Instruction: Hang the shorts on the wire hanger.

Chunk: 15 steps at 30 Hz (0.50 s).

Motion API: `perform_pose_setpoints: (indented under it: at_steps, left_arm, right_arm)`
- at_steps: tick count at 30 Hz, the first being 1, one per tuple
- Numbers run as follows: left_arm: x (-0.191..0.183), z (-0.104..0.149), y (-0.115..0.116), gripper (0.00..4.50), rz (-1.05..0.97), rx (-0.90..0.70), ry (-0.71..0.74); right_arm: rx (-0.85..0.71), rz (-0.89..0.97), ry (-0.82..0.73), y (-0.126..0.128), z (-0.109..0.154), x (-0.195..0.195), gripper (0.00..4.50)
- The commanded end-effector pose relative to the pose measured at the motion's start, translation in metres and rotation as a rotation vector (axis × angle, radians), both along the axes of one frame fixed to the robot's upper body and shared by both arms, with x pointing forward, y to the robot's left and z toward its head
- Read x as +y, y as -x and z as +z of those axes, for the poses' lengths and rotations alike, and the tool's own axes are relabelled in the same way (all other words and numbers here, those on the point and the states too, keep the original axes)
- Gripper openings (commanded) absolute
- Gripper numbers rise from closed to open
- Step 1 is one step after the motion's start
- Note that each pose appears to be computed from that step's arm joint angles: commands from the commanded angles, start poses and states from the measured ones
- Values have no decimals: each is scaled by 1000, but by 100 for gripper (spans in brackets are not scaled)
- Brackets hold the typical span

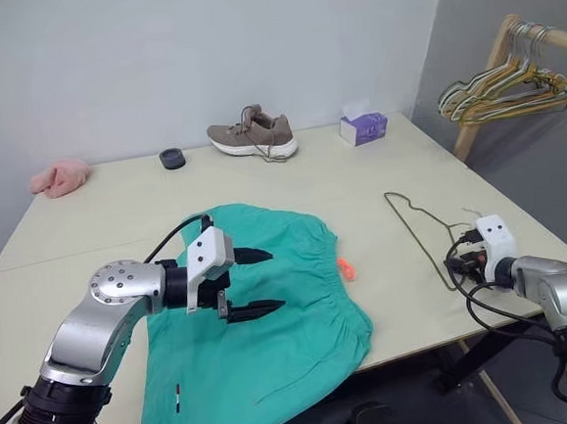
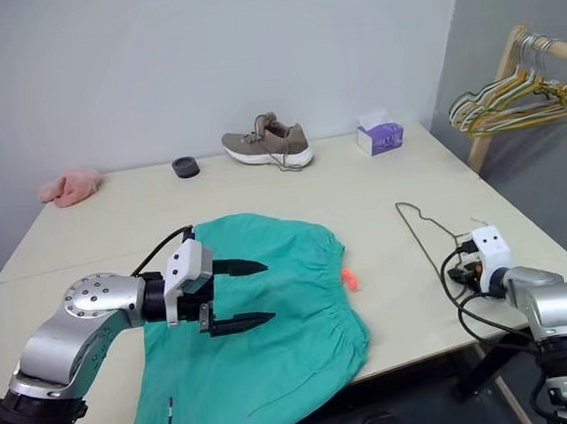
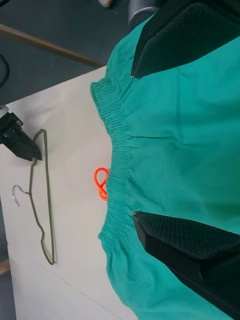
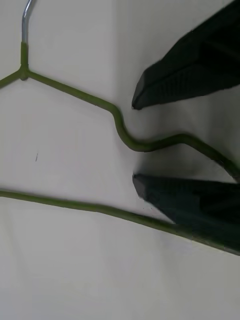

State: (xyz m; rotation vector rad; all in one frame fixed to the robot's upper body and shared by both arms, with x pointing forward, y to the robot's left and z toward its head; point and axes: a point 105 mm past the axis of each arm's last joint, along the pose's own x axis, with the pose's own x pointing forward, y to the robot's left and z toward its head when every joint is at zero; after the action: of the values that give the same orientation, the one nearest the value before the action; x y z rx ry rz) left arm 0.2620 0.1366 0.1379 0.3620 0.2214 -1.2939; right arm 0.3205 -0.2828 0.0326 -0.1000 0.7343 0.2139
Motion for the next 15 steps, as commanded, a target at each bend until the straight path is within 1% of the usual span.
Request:
perform_pose_setpoints:
  at_steps: [1, 3, 4, 7, 8, 12, 15]
  left_arm:
    - [-1, 6, 0, 450, -1, -43, 2]
    - [0, 6, -1, 450, 9, -43, 3]
    - [1, 6, -2, 450, 21, -47, 5]
    - [6, 7, -9, 450, 69, -57, 13]
    - [8, 9, -13, 450, 90, -69, 18]
    - [18, 12, -34, 450, 203, -106, 30]
    - [27, 14, -47, 450, 276, -113, 39]
  right_arm:
    - [166, -42, -30, 20, -34, -3, 84]
    - [159, -60, -59, 16, -32, -2, 13]
    - [148, -58, -73, 13, -28, 1, 4]
    - [74, -8, -57, 0, -10, 9, 4]
    - [28, 24, -25, -6, -1, 11, 4]
    - [-158, 193, 173, -27, 35, 19, 4]
    - [-266, 330, 305, -35, 56, 27, 4]
